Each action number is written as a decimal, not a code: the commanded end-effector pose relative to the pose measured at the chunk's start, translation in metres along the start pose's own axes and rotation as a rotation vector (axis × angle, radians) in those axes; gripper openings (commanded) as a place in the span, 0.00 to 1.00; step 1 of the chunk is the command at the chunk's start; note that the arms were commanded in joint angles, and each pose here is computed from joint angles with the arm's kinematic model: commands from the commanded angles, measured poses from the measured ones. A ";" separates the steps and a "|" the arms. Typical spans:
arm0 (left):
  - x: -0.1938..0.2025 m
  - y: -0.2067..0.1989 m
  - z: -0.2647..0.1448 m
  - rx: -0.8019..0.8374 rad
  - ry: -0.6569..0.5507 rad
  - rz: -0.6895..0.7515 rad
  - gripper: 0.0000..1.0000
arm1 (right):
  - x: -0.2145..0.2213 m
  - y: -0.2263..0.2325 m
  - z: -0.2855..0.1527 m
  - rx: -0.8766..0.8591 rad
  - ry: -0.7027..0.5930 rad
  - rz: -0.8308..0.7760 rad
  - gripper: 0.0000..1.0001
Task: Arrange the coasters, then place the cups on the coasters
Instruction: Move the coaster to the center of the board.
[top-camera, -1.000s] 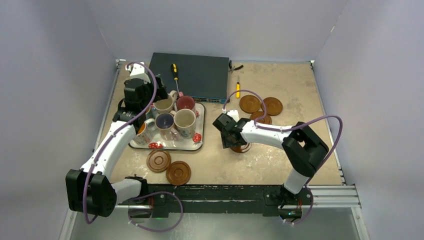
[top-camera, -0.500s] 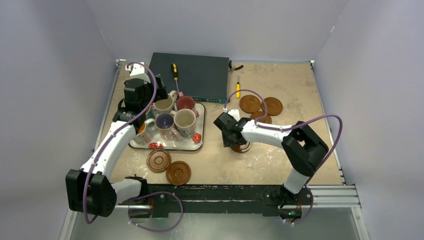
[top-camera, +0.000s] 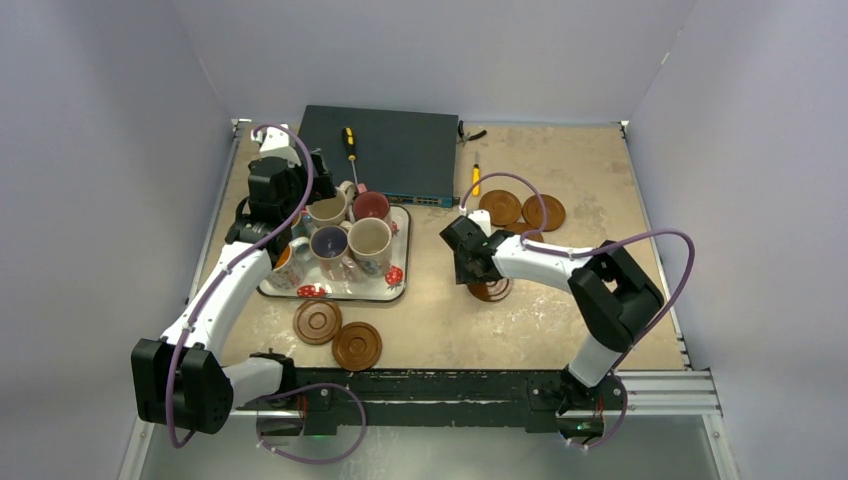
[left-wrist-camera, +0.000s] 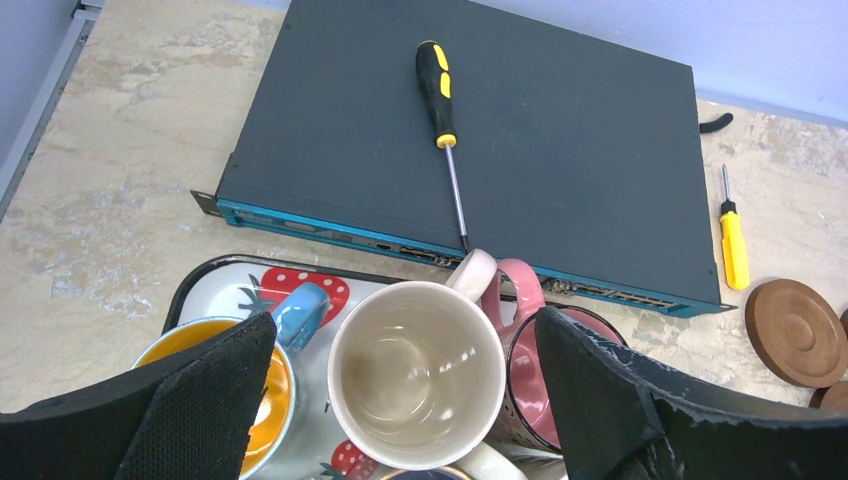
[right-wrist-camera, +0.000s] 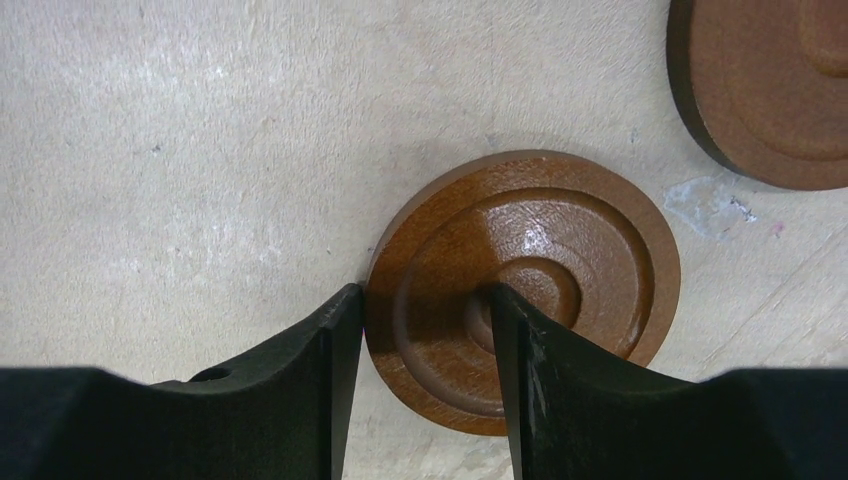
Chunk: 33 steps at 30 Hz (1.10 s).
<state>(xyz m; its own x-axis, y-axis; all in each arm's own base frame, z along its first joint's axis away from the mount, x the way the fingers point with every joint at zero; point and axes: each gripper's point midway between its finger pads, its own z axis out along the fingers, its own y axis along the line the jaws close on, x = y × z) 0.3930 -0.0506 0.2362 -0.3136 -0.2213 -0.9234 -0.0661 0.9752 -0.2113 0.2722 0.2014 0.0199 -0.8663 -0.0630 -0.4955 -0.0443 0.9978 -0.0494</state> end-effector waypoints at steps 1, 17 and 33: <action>-0.013 -0.005 -0.003 0.015 -0.037 -0.001 0.96 | -0.003 -0.011 0.005 0.017 -0.011 0.006 0.52; -0.013 -0.005 -0.002 0.012 -0.036 0.001 0.96 | -0.013 -0.017 0.015 0.017 -0.036 0.024 0.50; -0.012 -0.005 -0.002 0.012 -0.034 0.000 0.96 | -0.016 -0.025 0.019 0.021 -0.041 0.046 0.49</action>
<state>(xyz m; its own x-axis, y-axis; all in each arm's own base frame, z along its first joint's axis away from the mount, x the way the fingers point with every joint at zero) 0.3930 -0.0506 0.2362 -0.3136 -0.2213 -0.9234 -0.0661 0.9752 -0.2113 0.2994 0.1907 0.0214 -0.8353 -0.0200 -0.5495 -0.0107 0.9997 -0.0202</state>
